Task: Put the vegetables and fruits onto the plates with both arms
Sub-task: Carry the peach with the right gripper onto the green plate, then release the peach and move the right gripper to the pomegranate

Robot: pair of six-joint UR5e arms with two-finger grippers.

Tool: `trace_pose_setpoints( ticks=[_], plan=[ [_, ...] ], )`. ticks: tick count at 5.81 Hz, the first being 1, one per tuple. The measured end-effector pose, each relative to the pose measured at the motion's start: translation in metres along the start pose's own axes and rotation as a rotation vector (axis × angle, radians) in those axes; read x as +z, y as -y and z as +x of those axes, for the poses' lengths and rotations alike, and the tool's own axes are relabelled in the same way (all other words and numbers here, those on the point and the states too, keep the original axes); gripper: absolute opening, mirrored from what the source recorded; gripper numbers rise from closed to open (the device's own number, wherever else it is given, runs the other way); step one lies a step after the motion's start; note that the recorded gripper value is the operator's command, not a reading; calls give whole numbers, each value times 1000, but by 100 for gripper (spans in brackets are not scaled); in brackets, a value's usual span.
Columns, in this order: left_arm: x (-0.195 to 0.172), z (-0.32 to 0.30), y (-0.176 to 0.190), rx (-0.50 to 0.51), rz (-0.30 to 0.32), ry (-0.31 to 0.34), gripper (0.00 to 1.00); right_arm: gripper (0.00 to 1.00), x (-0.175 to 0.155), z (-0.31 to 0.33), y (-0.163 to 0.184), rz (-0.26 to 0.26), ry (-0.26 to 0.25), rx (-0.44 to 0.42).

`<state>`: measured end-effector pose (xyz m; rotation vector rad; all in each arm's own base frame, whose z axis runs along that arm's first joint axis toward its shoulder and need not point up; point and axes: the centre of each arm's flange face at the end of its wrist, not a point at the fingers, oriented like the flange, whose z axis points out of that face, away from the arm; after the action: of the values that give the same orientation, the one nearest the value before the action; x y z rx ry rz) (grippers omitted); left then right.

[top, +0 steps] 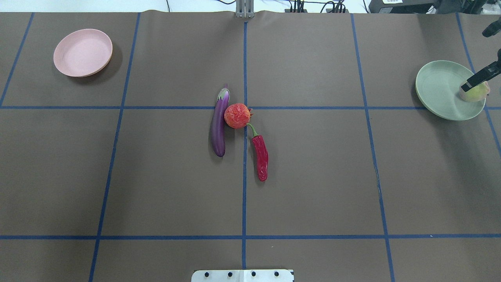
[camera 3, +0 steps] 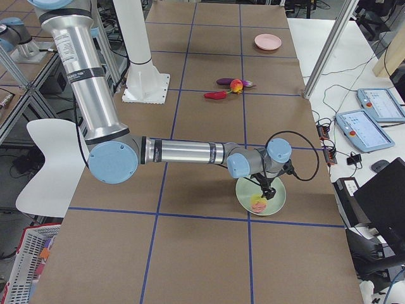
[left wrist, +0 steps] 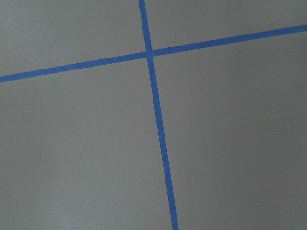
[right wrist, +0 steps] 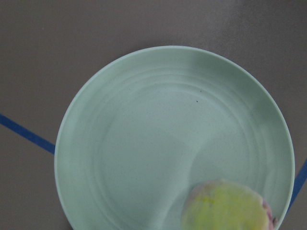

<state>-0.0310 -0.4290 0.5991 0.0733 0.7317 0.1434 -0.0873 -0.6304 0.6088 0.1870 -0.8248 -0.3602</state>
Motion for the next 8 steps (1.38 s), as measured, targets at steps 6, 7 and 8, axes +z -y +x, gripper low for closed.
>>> trace_pose_setpoints(
  ticks=[6,7,8],
  plan=[
    [-36,44,58,110,110,-55,100,100,-64,-217,55,147,103,62],
    [-36,49,73,158,149,-60,100,100,-62,-283,74,155,136,96],
    [-22,47,90,193,165,-67,100,100,-45,-357,94,164,134,132]
  ],
)
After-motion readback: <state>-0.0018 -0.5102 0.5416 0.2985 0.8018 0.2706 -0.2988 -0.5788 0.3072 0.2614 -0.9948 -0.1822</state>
